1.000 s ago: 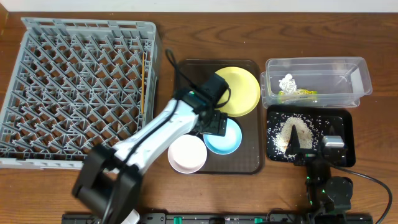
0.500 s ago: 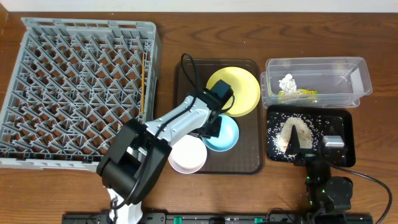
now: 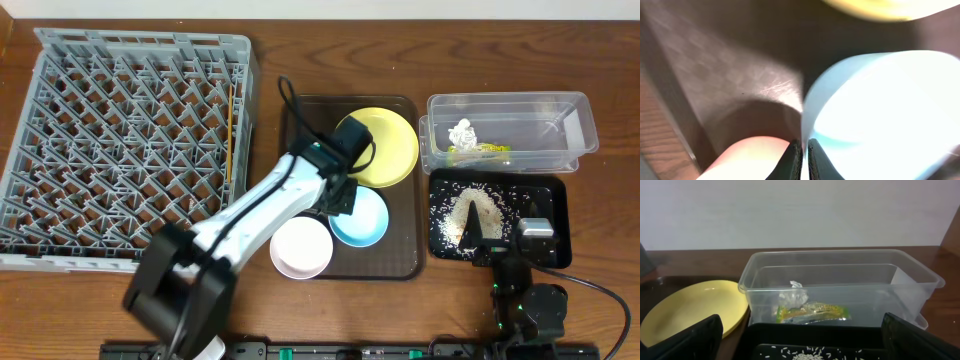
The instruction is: Sort waste into correct bins and load items into the dishwasher
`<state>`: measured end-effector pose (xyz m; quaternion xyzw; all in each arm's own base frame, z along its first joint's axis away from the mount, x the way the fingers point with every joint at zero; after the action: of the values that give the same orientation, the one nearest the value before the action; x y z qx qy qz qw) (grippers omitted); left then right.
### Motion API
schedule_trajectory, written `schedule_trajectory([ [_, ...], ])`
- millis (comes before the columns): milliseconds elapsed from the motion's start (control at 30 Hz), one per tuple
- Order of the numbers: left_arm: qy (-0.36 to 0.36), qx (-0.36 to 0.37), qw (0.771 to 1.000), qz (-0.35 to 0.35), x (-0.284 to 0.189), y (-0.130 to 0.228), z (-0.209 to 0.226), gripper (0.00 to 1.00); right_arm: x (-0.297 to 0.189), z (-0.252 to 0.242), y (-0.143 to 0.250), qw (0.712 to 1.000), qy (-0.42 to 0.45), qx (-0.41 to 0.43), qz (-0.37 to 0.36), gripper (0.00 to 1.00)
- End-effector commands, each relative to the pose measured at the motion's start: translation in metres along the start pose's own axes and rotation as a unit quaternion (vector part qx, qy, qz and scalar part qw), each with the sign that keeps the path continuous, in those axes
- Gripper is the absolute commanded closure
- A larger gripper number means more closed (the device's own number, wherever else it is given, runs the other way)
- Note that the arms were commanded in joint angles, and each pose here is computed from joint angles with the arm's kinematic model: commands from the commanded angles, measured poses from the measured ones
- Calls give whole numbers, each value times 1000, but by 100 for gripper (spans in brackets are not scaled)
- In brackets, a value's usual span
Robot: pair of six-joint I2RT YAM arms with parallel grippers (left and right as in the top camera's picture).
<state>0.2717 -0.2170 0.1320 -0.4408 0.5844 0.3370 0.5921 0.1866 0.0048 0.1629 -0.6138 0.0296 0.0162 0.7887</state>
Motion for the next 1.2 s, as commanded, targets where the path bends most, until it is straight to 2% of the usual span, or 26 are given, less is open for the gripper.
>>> schedule_trajectory([
  [0,10,8,999,-46,-31,-7,-1,92,0,-2,-1,1000,6,5,-3,1],
  [300,16,6,997,-73,-67,-3,1,92,0,-2,-1,1000,6,5,-3,1],
  [333,19,1,996,-84,-76,-4,3,89,0,-2,-1,1000,6,5,-3,1],
  [367,22,-11,995,-97,-86,-5,5,68,0,-2,-1,1000,6,5,-3,1],
  [400,30,-27,993,-113,-98,-6,8,59,0,-2,-1,1000,6,5,-3,1],
  [533,93,-103,972,-188,-146,-12,29,55,0,-2,-1,1000,6,5,-3,1],
  [667,188,-184,933,-245,-186,-14,62,62,0,-2,-1,1000,6,5,-3,1],
  [767,242,-260,896,-265,-203,-17,90,81,0,-2,-1,1000,6,5,-3,1],
  [800,260,-288,882,-268,-207,-18,99,92,0,-2,-1,1000,6,6,-3,1],
  [1000,328,-451,787,-264,-223,-17,148,92,0,-2,-1,1000,6,5,-3,1],
  [1167,356,-497,746,-265,-231,-16,164,92,0,-2,-1,1000,6,5,-3,1],
])
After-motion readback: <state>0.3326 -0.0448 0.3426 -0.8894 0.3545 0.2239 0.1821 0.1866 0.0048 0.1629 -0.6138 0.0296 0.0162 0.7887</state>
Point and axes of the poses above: each gripper's point midway between its finger pads, its own x axis out along the fingers, its own z axis along the line the jaws close on, y = z × x, the point moved 6 cm from there along -x, back along the fingers, and after that the axes turned 12 degrees about x, right-handed, at the moved point
